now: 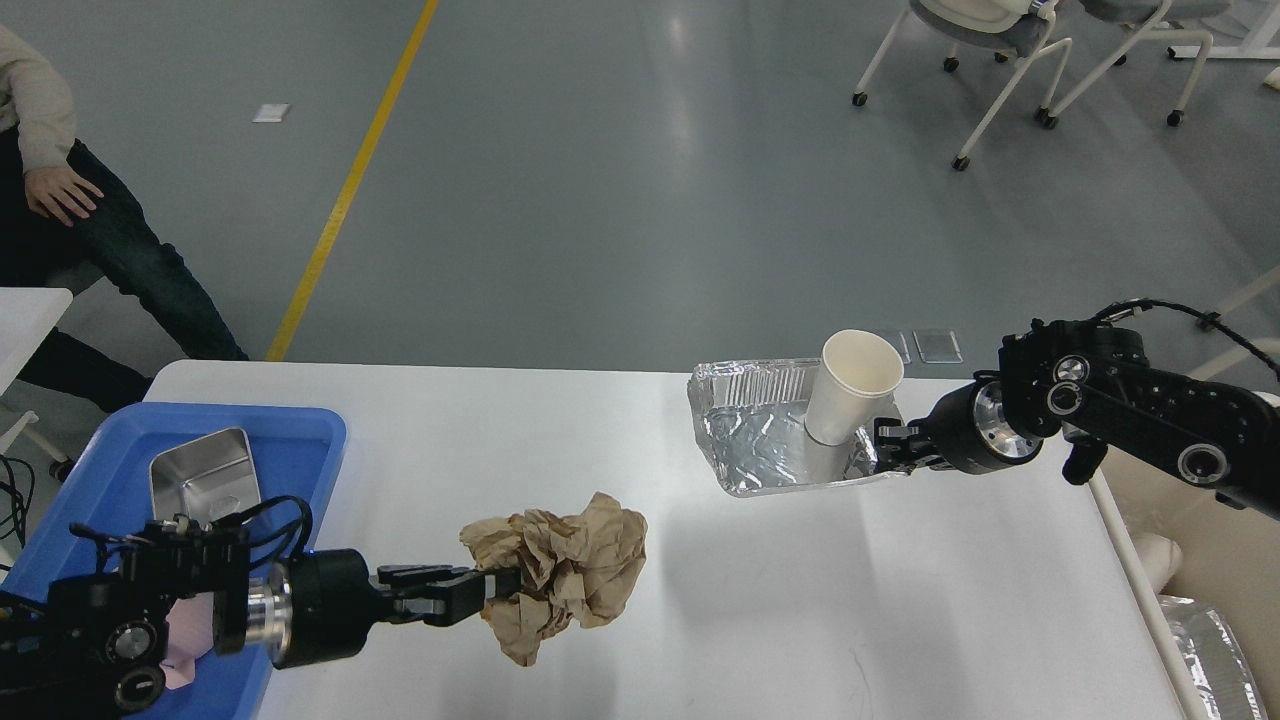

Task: Tidy desktop
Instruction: 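Lift the brown paper and drop it into the foil tray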

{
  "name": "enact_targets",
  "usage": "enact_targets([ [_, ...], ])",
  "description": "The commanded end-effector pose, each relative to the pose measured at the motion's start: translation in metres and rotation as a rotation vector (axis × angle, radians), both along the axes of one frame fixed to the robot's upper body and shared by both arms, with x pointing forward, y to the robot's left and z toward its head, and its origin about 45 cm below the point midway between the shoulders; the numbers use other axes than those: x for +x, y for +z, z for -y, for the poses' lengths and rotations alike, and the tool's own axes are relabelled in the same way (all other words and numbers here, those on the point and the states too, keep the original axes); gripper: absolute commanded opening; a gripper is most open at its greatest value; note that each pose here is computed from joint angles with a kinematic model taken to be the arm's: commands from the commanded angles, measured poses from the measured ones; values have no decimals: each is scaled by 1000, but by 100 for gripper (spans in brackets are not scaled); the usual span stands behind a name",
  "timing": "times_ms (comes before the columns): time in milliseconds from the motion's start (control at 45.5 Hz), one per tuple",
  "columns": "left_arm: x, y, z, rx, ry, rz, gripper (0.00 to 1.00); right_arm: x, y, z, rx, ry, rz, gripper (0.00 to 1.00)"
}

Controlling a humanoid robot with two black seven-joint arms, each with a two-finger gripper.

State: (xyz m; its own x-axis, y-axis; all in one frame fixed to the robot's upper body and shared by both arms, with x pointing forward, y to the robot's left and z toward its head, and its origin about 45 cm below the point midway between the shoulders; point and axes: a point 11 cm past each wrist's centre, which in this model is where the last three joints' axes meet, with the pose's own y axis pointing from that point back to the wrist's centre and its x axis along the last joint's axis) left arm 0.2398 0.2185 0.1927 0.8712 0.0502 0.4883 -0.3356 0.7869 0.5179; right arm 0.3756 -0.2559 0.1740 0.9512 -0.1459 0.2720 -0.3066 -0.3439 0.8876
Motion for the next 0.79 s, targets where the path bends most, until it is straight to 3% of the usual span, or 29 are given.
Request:
enact_targets([
  [0, 32, 51, 3, -53, -49, 105, 0, 1, 1, 0, -1, 0, 3, 0],
  [154, 63, 116, 12, -85, -82, 222, 1, 0, 1, 1, -1, -1, 1, 0],
  [264, 77, 142, 14, -38, -77, 264, 2, 1, 0, 0, -2, 0, 2, 0],
  [572, 103, 164, 23, -7, -54, 327, 3, 2, 3, -2, 1, 4, 8, 0],
  [770, 143, 121, 73, -63, -32, 236, 8, 2, 2, -13, 12, 22, 7, 0],
])
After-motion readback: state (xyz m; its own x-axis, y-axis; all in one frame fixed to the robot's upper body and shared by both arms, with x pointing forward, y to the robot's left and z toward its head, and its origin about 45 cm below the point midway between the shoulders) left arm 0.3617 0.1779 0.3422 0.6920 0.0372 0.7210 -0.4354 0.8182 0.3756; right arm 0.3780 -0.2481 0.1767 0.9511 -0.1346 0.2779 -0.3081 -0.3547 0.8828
